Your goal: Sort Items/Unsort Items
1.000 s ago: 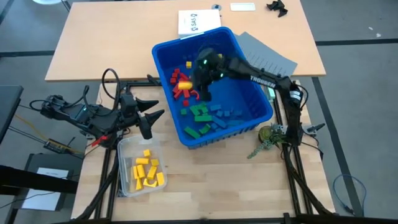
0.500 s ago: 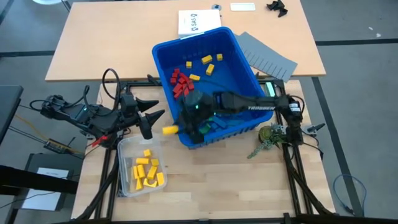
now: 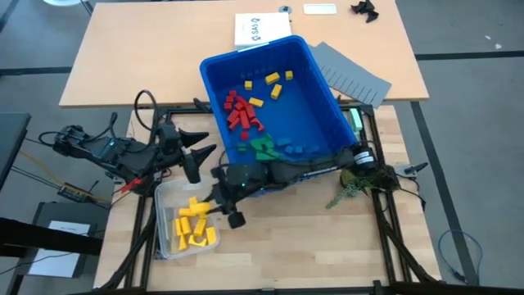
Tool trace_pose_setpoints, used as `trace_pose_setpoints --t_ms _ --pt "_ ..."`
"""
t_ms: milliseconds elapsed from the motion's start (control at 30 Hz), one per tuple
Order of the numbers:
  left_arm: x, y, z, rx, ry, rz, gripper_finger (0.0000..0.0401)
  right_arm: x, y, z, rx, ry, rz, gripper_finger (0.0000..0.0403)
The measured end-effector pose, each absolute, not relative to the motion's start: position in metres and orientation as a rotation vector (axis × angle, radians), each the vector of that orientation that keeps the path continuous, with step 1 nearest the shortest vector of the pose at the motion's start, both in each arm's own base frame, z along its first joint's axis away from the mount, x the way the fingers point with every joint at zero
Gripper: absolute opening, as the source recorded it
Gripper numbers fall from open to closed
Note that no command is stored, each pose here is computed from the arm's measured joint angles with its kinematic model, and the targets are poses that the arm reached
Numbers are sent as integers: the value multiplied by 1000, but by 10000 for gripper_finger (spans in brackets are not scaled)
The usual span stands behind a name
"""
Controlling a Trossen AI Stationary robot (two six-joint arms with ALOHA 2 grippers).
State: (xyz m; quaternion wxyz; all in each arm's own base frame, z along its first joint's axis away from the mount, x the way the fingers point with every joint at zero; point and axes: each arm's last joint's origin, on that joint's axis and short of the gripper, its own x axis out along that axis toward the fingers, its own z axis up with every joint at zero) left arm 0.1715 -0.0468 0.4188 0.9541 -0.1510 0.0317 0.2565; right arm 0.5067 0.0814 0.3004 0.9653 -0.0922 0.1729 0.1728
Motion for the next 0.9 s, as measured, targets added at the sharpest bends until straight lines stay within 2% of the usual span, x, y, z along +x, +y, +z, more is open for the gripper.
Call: trace_pose_setpoints --t_ms 100,167,367,500,667,900 --pt "172 -47 419 -308 63 520 248 513 81 292 -197 344 309 121" --pt "172 -47 419 -310 61 520 248 516 81 287 -196 330 300 140" --pt "172 -47 419 -309 62 520 248 514 79 289 -239 347 256 265" --pt "172 -47 419 -311 59 519 248 496 75 315 -287 388 249 316" --pt "172 -47 420 -312 58 519 248 451 53 363 -359 498 185 329" --pt "172 -47 420 -319 49 518 248 385 4 413 -411 640 44 311"
